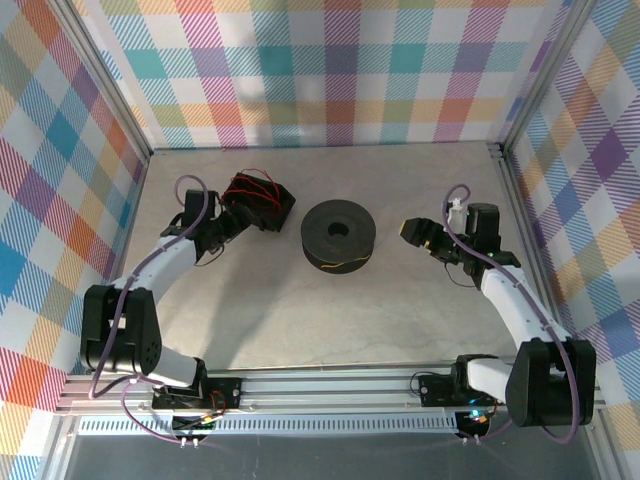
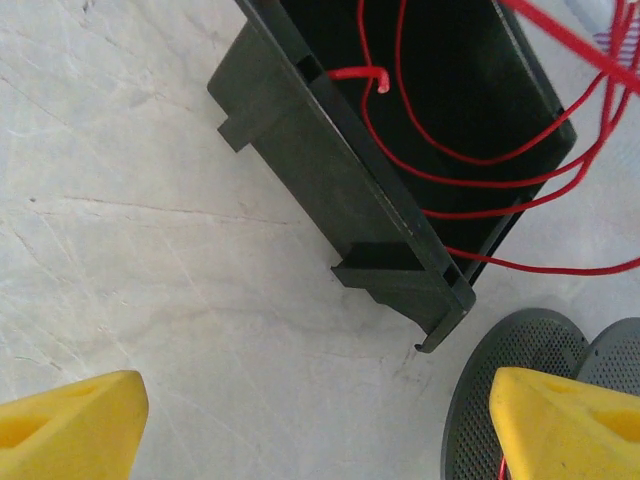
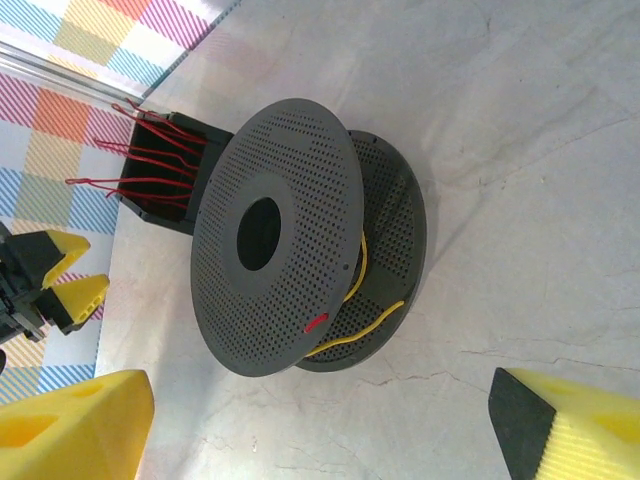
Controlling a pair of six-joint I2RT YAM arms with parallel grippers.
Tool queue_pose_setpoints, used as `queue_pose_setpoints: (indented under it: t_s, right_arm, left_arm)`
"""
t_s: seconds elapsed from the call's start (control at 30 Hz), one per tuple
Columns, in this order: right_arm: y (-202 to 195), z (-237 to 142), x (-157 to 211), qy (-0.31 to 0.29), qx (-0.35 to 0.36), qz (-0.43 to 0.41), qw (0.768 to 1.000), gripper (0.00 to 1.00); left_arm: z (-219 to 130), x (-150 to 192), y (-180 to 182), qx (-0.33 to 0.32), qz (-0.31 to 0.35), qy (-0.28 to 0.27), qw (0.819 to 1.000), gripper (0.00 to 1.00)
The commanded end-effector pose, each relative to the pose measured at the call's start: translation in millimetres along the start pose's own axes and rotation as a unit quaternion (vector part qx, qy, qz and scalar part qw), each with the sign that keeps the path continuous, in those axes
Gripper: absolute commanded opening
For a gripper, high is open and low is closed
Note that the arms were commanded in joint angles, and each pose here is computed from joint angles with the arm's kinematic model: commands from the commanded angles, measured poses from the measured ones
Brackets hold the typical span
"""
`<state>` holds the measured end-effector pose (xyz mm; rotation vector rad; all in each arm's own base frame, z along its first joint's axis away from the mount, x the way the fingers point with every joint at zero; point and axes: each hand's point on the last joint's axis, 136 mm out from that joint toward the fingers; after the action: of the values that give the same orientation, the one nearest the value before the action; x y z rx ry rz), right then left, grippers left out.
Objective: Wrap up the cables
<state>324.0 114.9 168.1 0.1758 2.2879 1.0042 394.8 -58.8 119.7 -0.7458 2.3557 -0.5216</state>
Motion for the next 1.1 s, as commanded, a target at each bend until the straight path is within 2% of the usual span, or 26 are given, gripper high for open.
queue_pose_setpoints:
  t_s: [0.0,0.17,0.47,0.63,0.8,1.07]
  right_arm:
    - [13.4,6.6,-4.1,0.017,-0.020,-0.019,0.999,0.87]
    - [15.4,16.7,2.9,0.043,-0.015,-0.024,0.999,0.87]
    - [15.3,22.2,7.7,0.058,-0.005,-0.031,0.998,0.87]
    - [14.9,22.8,8.6,0.060,-0.001,-0.034,0.998,0.87]
    - [14.3,24.2,9.1,0.063,0.000,-0.032,0.998,0.87]
    - [13.6,24.5,9.7,0.065,0.005,-0.031,0.997,0.87]
  left_arm:
    - [9.1,-0.5,-5.0,0.001,-0.029,0.031,0.999,0.86]
    - [32.9,9.5,-9.0,0.000,-0.059,0.086,0.995,0.79]
    - [51.0,11.4,-9.0,-0.004,-0.087,0.102,0.991,0.76]
    - [35.8,4.3,-22.4,0.023,-0.085,0.075,0.993,0.76]
    - [23.4,-10.1,-20.6,0.006,-0.100,0.040,0.994,0.83]
    - [57.4,-5.0,-13.6,-0.031,-0.115,0.082,0.989,0.80]
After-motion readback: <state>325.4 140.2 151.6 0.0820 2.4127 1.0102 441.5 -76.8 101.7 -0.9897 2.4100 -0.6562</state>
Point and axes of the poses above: each hand's point on the last joint's axis, 136 mm out from that joint toward the fingers, its own z axis out along the fingers, its own y axis along the line the jaws close on, x = y × z, and after that the axes turned 1 degree about -z, right-handed
